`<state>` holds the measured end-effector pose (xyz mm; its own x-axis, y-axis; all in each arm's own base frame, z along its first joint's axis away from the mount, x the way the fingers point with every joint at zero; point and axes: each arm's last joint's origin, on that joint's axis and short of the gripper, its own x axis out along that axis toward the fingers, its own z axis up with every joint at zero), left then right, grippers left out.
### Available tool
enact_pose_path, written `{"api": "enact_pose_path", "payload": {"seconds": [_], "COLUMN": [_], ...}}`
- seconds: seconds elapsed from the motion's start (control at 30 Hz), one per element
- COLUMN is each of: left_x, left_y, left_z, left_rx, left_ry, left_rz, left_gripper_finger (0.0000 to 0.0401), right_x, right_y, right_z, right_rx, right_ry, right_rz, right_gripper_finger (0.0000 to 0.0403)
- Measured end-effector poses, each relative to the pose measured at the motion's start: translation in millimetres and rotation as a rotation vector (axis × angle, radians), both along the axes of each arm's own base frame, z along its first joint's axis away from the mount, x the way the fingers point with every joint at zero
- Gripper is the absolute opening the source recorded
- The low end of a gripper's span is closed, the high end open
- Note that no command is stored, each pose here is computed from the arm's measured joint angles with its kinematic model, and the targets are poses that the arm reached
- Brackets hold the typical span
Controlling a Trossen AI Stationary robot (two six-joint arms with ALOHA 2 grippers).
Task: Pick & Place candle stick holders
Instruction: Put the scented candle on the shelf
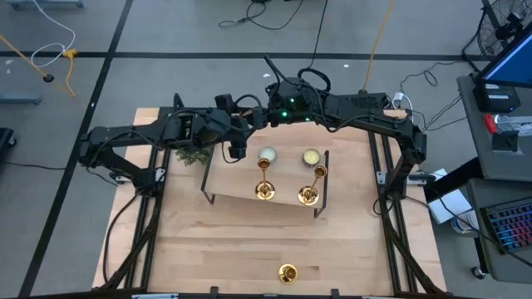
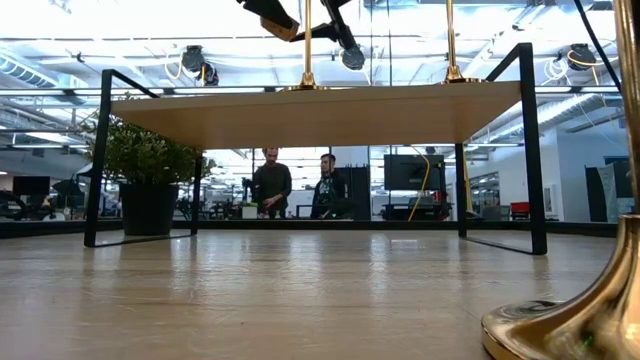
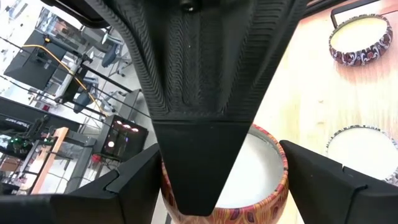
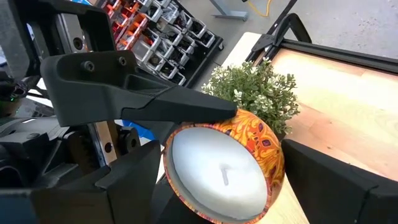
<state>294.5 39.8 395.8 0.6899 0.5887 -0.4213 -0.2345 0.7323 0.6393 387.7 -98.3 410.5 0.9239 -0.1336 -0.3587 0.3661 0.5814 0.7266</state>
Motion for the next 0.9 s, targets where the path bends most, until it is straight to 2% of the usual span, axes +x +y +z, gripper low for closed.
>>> {"api": "enact_pose_path", "payload": {"seconds": [0.47, 0.9], "left_x": [-0.2, -4.0], "left_y": [0.2, -0.1], "left_z": [0.0, -6.6], "left_rx": [0.006, -0.045], "left_ry": [0.003, 0.046], "left_rz": [0.006, 0.036], "left_gripper_finger": [0.0294, 0.0292], "right_x": [0.2, 0.4], "right_y": [-0.1, -0.1], "right_z": [0.5, 1.2], "right_rx": [-0.002, -0.003], "right_ry": [-0.006, -0.013], "right_rz": [0.000, 0.001], "right_gripper_finger": [0.0325, 0.0325]}}
